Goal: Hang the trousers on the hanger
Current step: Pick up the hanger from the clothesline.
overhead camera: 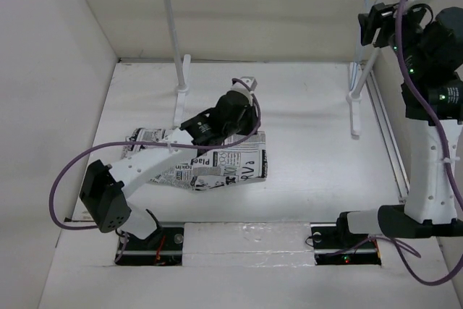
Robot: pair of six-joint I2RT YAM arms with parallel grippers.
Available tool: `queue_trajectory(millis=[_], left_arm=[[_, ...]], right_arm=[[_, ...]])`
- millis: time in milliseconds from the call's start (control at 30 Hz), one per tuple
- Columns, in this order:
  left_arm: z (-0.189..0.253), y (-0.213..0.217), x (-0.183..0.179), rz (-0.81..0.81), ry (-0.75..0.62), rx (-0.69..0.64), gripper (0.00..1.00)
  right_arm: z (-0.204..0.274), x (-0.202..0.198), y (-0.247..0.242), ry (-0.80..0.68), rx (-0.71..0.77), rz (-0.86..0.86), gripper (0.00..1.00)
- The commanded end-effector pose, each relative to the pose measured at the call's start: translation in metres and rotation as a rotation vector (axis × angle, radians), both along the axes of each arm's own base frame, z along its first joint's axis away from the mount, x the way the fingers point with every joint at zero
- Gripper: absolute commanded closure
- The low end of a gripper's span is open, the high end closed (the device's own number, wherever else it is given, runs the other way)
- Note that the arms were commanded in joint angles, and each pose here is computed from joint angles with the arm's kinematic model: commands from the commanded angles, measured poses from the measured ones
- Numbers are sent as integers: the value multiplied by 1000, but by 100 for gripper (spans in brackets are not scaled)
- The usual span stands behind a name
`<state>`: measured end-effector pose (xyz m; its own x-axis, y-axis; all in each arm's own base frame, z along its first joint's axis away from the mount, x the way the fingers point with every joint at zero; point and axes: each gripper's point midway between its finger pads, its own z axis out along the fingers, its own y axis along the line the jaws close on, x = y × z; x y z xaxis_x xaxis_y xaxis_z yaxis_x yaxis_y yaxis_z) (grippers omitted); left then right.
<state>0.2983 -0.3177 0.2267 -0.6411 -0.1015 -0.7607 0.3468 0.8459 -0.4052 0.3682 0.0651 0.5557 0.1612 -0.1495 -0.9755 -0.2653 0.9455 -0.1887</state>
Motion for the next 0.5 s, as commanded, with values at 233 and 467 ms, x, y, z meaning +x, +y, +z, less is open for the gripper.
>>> queue_trajectory(millis=[233, 467], left_arm=[[2, -32, -23, -143, -29, -31, 64], [-16, -33, -30, -156, 21, -28, 59]], right_arm=[[-92, 39, -99, 241, 109, -19, 22], [-100, 66, -85, 197, 204, 210, 25]])
